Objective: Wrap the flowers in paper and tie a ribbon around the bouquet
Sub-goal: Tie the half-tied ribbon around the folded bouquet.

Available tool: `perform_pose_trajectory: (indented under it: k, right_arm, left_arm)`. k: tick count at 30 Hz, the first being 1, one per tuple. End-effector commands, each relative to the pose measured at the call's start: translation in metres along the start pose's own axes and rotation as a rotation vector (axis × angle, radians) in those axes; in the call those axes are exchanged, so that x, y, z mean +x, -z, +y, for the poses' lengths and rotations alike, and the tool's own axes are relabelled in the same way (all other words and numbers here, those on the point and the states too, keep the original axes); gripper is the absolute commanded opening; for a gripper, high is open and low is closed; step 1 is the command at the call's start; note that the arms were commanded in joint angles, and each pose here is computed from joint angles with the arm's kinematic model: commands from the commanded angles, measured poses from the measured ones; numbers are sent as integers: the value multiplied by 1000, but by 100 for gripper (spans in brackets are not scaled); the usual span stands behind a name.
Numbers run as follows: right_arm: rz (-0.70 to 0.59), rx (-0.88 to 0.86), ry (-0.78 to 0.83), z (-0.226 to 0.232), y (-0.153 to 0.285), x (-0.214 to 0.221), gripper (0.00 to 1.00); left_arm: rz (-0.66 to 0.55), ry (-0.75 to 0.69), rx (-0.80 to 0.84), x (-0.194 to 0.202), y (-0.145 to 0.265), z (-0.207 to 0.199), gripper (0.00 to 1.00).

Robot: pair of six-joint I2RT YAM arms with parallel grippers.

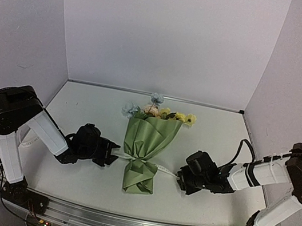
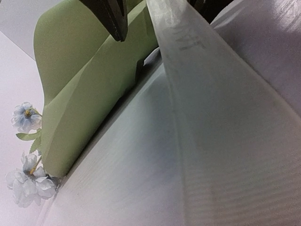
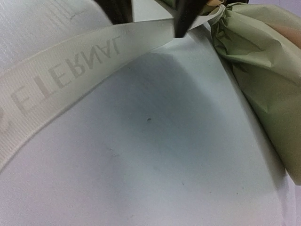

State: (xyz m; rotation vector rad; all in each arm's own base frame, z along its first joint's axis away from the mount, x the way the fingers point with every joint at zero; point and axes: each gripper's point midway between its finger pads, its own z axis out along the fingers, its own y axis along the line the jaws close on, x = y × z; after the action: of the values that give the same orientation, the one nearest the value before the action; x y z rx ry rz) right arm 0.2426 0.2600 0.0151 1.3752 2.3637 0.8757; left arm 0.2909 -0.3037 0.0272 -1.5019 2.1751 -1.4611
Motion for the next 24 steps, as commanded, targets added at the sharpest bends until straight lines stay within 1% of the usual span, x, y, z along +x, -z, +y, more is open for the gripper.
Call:
perform_pose_trajectory:
  k: [1, 2, 3, 4, 7, 9, 12, 16, 17, 18, 19, 24]
  right_arm:
    - [-37, 10, 26, -2, -8, -8, 9]
    - [-38, 8, 31, -1, -8, -8, 3]
    - [-40, 3, 39, 2, -7, -9, 0]
    - [-42, -6, 47, 6, -6, -9, 0]
    - [-66, -24, 73, 14, -1, -15, 0]
    - [-85, -25, 93, 17, 1, -19, 0]
    - [-107, -24, 136, 22, 5, -22, 0]
    - [-135, -31, 199, 31, 10, -27, 0]
    - [-145, -31, 217, 33, 11, -28, 0]
    - [-159, -22, 239, 33, 13, -31, 0]
    - [-174, -6, 262, 32, 15, -34, 0]
    - [-247, 55, 346, 25, 25, -50, 0]
  left_arm:
    - [-30, 196, 23, -12, -3, 3, 42]
    - [-36, 199, 26, -15, -3, 3, 39]
    - [-44, 201, 29, -18, -2, 4, 36]
    - [-53, 203, 34, -23, -1, 4, 34]
    - [-101, 190, 59, -40, 4, 2, 22]
    - [-123, 167, 70, -49, 8, -1, 17]
    - [-155, 129, 75, -62, 15, -5, 13]
    - [-195, 63, 71, -78, 24, -8, 11]
    - [-208, 44, 65, -82, 27, -7, 9]
    - [-218, 25, 59, -85, 29, -6, 3]
    - [-227, 8, 49, -88, 31, -5, 1]
    - [-300, -70, -51, -103, 45, 8, 0]
